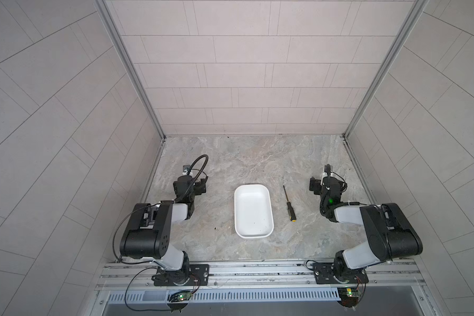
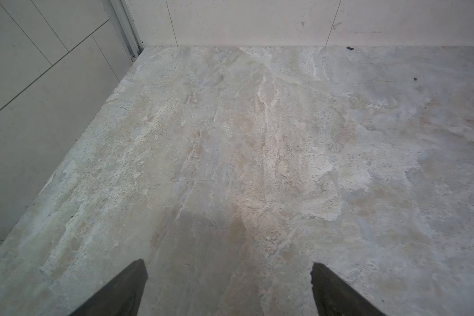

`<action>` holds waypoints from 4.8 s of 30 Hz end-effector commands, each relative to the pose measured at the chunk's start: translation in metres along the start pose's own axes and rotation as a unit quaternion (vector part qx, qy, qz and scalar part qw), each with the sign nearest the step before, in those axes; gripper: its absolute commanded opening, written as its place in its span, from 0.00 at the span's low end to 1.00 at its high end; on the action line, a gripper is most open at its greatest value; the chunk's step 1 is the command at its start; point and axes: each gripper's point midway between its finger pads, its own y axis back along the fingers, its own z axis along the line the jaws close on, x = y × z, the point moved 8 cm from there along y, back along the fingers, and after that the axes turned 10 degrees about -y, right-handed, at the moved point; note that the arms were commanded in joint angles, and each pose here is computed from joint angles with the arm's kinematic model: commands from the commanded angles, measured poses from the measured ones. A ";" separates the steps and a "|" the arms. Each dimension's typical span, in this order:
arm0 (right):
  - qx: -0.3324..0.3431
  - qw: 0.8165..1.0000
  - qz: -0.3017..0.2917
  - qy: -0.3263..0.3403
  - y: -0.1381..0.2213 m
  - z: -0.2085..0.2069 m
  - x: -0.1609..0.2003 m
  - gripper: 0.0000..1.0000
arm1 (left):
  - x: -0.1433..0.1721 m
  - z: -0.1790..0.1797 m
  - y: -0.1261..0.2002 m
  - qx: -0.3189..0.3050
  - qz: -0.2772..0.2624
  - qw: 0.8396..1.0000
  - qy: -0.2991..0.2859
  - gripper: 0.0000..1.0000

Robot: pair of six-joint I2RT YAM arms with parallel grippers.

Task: Put the screwdriver in the bin
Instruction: Pick up the screwdriver from the center of the table, then place the screwdriver into the bin.

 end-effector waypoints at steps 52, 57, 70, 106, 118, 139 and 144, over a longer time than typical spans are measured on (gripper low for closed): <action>0.016 0.998 0.051 0.033 0.006 0.006 -0.041 0.90 | -0.030 0.000 0.016 0.016 0.008 1.000 -0.013 1.00; -0.032 0.989 0.138 0.041 0.019 0.021 -0.075 0.88 | -0.055 -0.004 0.037 0.077 0.088 0.992 0.055 1.00; -0.196 0.915 0.349 0.045 0.103 0.085 -0.025 0.86 | -0.030 -0.057 0.117 0.256 0.116 0.954 0.108 1.00; -0.178 0.878 0.432 0.099 0.107 0.100 0.064 0.46 | 0.007 -0.073 0.155 0.329 0.116 0.933 0.091 1.00; -0.180 0.860 0.465 0.110 0.106 0.107 0.069 0.03 | 0.007 -0.072 0.154 0.323 0.118 0.935 0.089 1.00; -0.264 0.884 0.332 -0.198 0.230 0.140 -0.062 0.00 | 0.006 -0.069 0.155 0.313 0.106 0.940 0.089 1.00; -0.247 0.902 0.325 -0.141 0.250 0.170 -0.043 0.00 | 0.006 -0.069 0.155 0.311 0.105 0.941 0.087 1.00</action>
